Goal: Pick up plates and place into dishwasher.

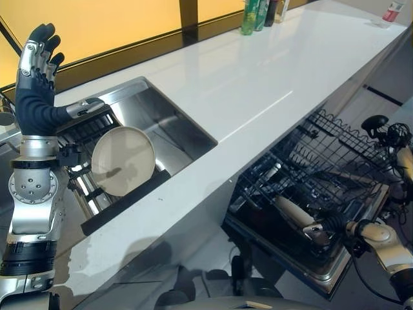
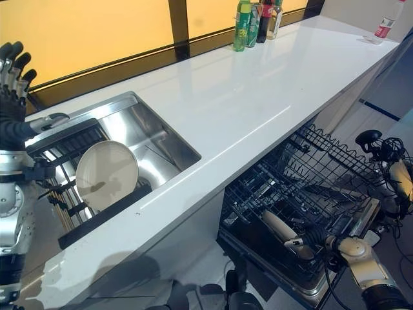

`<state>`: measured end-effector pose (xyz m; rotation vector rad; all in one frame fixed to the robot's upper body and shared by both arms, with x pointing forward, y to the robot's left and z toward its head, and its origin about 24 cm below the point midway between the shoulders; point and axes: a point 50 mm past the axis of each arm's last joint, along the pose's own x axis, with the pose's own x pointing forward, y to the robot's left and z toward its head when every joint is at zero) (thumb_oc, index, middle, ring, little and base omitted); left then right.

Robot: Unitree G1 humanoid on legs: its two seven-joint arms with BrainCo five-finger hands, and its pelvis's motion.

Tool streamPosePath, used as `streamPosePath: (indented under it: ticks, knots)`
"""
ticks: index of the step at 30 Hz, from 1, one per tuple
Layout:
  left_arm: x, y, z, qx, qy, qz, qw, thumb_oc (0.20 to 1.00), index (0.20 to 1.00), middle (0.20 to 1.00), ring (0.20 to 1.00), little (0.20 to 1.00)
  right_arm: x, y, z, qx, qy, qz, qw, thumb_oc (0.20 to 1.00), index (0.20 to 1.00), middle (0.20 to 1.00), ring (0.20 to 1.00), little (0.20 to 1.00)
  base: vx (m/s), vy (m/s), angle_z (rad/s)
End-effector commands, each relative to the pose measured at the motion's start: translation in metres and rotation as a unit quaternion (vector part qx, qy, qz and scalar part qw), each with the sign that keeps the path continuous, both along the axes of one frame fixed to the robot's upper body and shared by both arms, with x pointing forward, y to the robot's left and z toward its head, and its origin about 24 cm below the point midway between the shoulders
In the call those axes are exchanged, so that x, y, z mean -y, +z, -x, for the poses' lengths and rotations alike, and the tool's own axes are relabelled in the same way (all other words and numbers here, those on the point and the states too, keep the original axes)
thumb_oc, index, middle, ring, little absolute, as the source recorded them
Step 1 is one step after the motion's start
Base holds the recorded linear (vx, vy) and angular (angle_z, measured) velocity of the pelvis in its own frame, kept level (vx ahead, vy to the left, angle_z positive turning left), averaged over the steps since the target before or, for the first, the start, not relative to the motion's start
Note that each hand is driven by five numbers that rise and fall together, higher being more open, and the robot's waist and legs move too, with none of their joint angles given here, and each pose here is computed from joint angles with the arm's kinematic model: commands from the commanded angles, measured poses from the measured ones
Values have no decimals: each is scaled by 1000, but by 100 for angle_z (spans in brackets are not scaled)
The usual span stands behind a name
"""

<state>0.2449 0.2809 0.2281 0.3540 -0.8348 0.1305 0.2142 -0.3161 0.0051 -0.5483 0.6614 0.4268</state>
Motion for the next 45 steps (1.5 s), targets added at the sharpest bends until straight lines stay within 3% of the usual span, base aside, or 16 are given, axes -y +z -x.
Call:
streamPosePath:
  ticks: [1,8,19,26,31,36,45]
  knots:
    - [-9,7,9,37,8,7,999,1000,1000,1000,1000,1000,10,29,-11,54,5,48,997,1000,1000,1000,1000,1000,24,37,-1]
    - [-19,1,16,15,42,-4,999,1000,1000,1000,1000,1000,16,76,-24,163,-9,101,981,1000,1000,1000,1000,1000,3,5,0]
    - [-37,-24,16,-90,78,0,993,1000,1000,1000,1000,1000,-3,145,-29,374,-32,141,916,1000,1000,1000,1000,1000,-7,0,-2]
    - [-41,-34,8,-130,65,15,989,1000,1000,1000,1000,1000,-10,152,-35,389,-20,148,909,1000,1000,1000,1000,1000,-20,-31,1]
    - [-51,-59,4,-227,139,-100,959,1000,1000,1000,1000,1000,-11,166,-36,399,1,147,905,1000,1000,1000,1000,1000,-10,-29,1]
    - [-80,-101,4,-340,186,-60,920,1000,1000,1000,1000,1000,-11,169,-39,394,17,148,907,1000,1000,1000,1000,1000,56,76,0]
    - [-86,-124,-2,-382,210,-13,900,1000,1000,1000,1000,1000,-4,175,-35,409,16,154,900,1000,1000,1000,1000,1000,71,211,-12]
